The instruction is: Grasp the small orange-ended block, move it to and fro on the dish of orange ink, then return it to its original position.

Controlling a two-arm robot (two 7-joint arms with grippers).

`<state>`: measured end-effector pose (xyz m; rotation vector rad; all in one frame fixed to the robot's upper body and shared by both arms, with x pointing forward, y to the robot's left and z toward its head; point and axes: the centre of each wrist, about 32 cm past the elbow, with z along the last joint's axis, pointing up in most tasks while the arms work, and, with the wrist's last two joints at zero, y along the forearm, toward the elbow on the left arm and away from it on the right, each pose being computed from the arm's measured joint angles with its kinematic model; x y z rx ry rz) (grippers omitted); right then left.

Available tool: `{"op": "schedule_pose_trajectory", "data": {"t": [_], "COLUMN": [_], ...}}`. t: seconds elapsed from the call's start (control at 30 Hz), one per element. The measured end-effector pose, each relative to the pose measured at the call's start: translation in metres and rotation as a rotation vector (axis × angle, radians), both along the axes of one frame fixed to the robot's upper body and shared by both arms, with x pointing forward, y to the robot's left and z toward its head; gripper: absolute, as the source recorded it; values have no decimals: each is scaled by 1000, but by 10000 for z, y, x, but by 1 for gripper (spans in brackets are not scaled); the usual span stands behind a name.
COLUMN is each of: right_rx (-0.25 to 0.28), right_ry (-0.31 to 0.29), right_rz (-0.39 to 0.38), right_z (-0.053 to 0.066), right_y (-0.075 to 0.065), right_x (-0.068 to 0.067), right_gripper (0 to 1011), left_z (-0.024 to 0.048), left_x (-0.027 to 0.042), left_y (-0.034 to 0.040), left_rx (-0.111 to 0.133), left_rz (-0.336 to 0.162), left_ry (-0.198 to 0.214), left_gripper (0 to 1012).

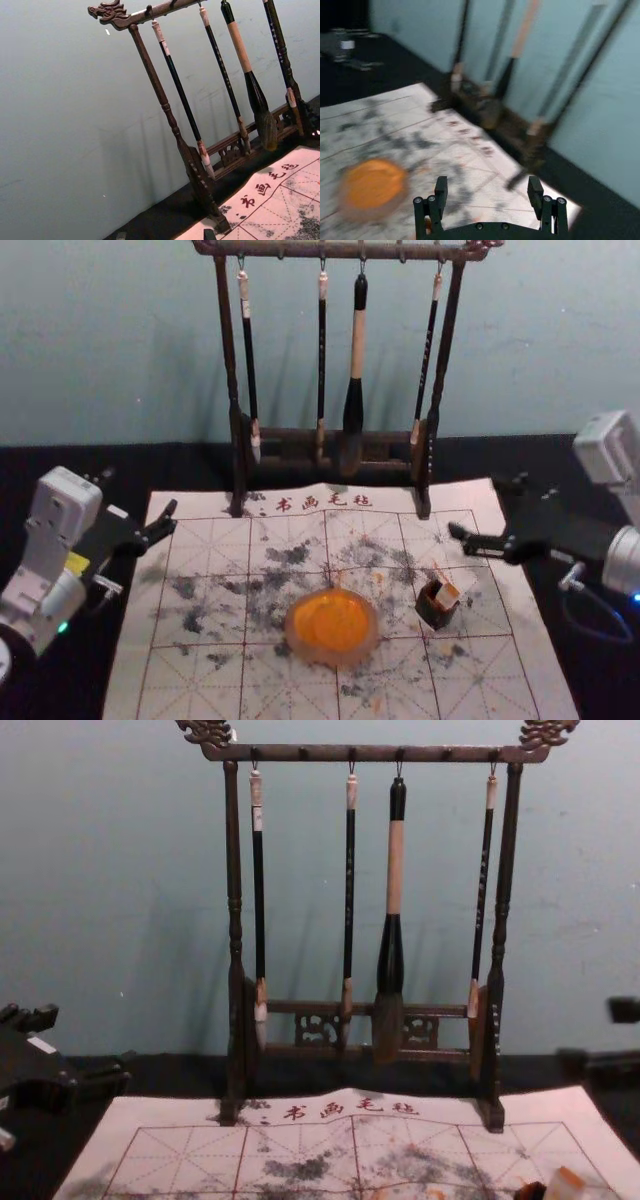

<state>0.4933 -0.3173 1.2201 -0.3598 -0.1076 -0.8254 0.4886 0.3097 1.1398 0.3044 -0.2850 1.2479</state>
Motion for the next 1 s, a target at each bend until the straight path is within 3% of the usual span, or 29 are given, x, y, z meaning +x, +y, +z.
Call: {"op": "schedule_pose_trajectory", "data": {"t": [0.13, 0.23, 0.4, 0.53, 1.0], "right_rx": [-15, -53, -100, -117, -118], "right_ry": [-44, -65, -45, -32, -31], "right_rz": [-93, -182, -246, -267, -263], "right_z": [-85, -267, -526, -621, -613], "right_y": [-34, -81, -146, -168, -166], "right_x": [-82, -186, -301, -333, -328], "right_gripper": [1003, 1003, 1003, 1003, 1002], "left_z": [0, 0, 0, 0, 0], "left_x": [0, 0, 0, 0, 0], "left_y": [0, 0, 0, 0, 0], "left_rx": [0, 0, 0, 0, 0], "left_rz": [0, 0, 0, 0, 0], "left_ry": [0, 0, 0, 0, 0], "left_gripper": [1001, 1001, 1001, 1001, 1001]}}
